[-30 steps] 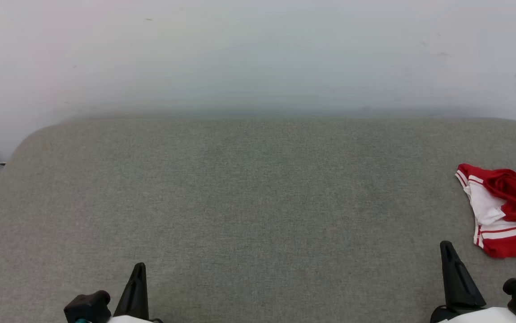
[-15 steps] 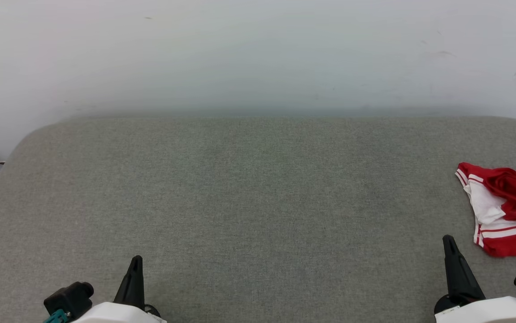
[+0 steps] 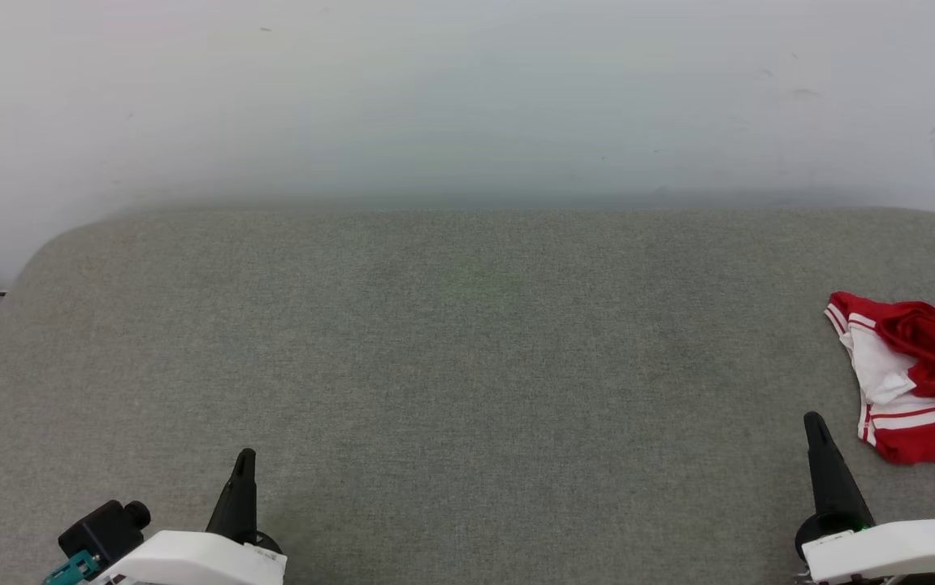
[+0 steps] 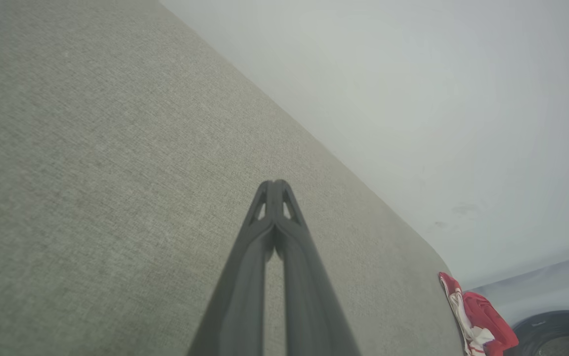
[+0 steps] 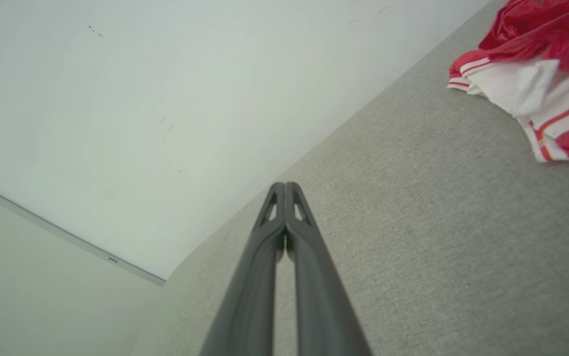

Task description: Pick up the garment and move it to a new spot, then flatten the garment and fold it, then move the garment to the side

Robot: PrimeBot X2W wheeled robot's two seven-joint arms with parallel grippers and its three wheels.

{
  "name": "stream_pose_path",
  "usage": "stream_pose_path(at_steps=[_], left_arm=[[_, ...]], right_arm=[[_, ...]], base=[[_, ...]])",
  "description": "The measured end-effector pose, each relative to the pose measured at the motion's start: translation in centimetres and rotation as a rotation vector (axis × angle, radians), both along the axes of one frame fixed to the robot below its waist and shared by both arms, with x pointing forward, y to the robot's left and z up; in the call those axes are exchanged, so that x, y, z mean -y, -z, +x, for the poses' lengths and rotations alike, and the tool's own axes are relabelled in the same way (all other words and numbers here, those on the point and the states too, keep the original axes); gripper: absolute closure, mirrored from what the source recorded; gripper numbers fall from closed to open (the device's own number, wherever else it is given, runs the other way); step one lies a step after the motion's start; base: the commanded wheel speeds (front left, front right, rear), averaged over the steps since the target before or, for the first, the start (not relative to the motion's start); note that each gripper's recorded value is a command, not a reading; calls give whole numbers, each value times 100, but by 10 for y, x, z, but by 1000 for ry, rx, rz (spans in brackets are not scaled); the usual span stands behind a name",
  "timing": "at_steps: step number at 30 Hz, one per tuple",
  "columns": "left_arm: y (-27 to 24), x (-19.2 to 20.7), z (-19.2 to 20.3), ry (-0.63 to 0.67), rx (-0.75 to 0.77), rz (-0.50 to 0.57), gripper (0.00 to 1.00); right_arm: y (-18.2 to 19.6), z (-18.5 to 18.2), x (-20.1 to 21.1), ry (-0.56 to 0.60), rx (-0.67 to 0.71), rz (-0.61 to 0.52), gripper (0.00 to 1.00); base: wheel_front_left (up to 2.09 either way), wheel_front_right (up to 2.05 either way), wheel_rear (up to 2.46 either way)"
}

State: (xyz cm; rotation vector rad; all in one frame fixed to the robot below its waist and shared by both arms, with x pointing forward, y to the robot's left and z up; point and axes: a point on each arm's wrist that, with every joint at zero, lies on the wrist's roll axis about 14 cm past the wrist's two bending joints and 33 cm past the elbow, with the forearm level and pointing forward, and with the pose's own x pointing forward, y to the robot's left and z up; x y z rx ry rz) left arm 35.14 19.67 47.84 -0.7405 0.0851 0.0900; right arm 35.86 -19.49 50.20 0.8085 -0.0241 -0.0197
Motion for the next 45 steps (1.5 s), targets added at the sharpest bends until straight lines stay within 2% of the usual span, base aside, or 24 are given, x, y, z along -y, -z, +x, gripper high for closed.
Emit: stream_pose_path(at_steps=[24,45], left_arm=[[-4,-1,12,-13,12,-312,100],[-11,-1,22,-11,42,-530,100]], right_arm=[[3,10,3,2,-24,283,100],[2,18,4,-8,-27,484,100]], base=[[0,0,0],[0,0,0]])
